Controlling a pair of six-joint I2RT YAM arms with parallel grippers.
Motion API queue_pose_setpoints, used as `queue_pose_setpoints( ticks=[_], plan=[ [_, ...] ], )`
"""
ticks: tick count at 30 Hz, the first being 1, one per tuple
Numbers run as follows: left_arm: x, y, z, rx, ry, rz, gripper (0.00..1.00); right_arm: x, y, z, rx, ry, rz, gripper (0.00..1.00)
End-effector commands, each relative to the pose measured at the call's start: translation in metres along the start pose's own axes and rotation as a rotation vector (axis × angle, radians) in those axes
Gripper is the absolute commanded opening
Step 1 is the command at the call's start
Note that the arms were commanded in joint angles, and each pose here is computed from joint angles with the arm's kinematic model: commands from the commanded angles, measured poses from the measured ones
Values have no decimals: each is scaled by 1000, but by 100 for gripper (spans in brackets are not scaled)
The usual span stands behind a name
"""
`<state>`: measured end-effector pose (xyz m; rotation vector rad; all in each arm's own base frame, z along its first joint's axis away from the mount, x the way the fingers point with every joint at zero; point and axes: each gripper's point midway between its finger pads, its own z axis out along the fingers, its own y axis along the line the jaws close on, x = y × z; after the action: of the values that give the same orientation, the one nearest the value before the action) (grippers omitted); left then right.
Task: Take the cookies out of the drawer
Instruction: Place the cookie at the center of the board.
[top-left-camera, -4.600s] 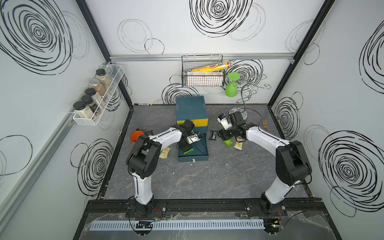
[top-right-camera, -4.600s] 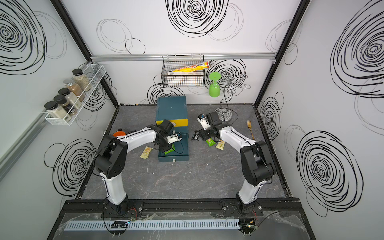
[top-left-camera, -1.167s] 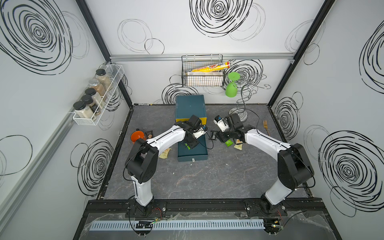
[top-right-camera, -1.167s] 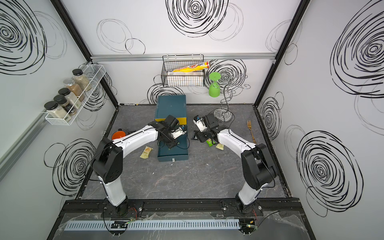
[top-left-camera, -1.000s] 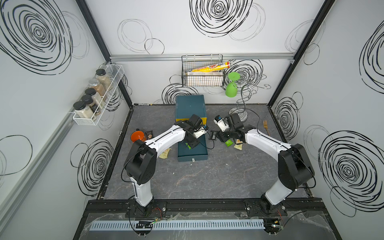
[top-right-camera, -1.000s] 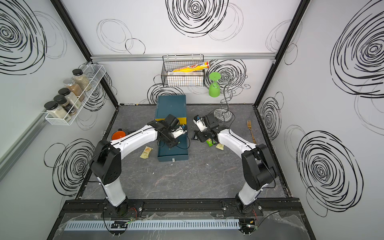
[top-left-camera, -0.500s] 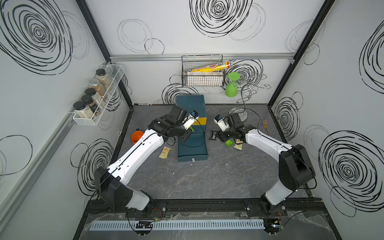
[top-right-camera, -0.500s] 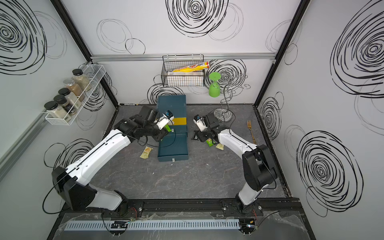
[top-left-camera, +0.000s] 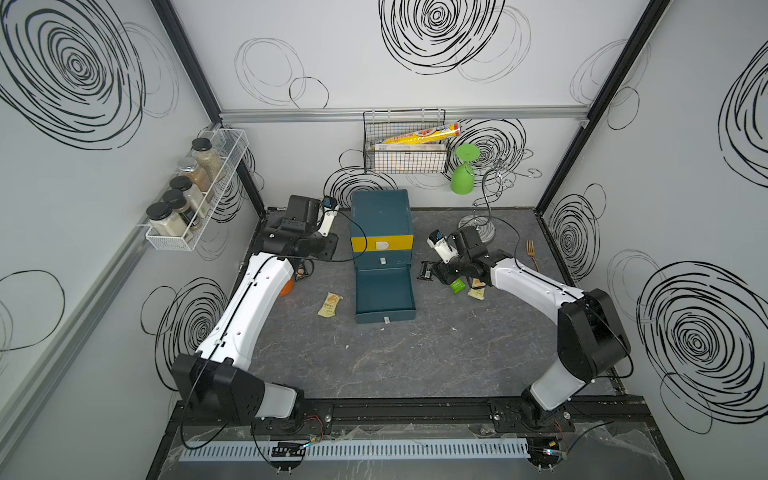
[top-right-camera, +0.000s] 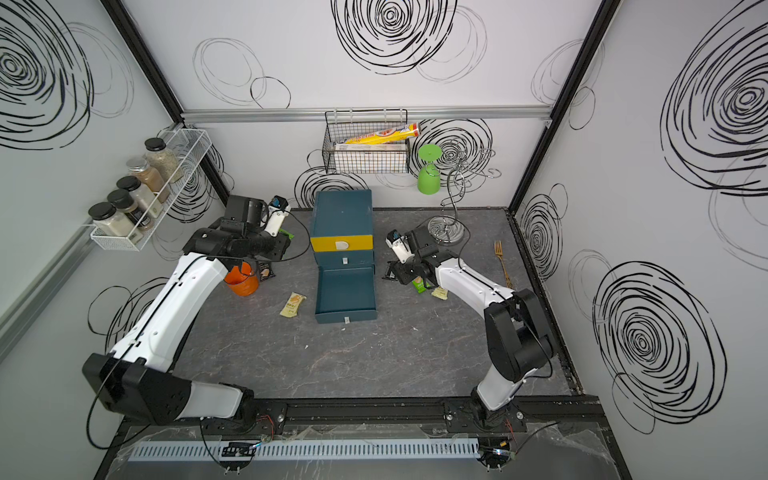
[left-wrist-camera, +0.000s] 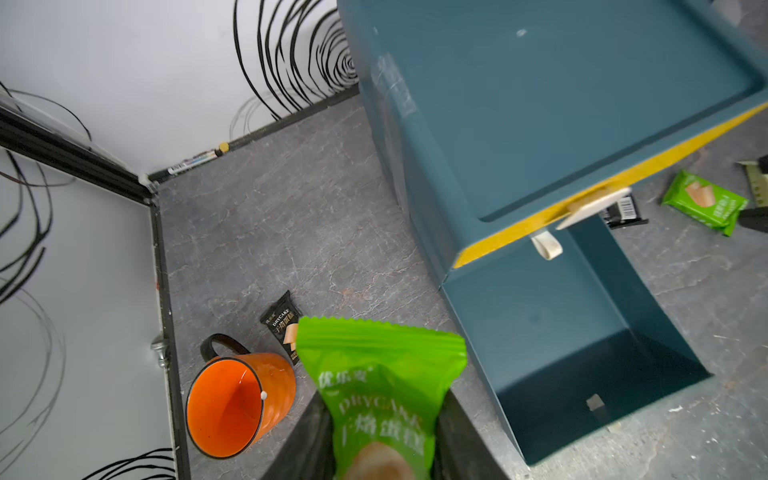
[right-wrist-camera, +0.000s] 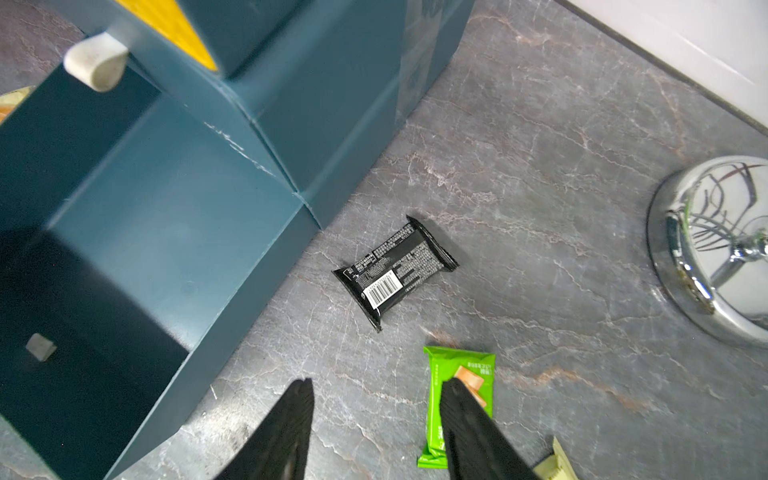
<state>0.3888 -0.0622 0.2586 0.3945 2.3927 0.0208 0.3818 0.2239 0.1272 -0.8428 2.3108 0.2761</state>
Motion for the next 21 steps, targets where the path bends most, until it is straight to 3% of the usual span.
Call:
queue_pose_setpoints(
  ticks=[1,6,13,18,21],
  plan=[
    [-4,17,30,-47,16,-51,29,-9,4,-13,-9,-32,-11,54],
    [18,27,94,-39,108,-100,29,-7,5,-11,-11,-25,-10,54],
    [67,12,176,32,283,-133,27,-3,4,-5,-5,-9,-9,54],
    [93,3,210,63,349,-155,26,0,2,-4,7,3,-10,54],
    [96,2,218,66,356,-161,34,-1,1,-6,9,-2,-6,55]
  ],
)
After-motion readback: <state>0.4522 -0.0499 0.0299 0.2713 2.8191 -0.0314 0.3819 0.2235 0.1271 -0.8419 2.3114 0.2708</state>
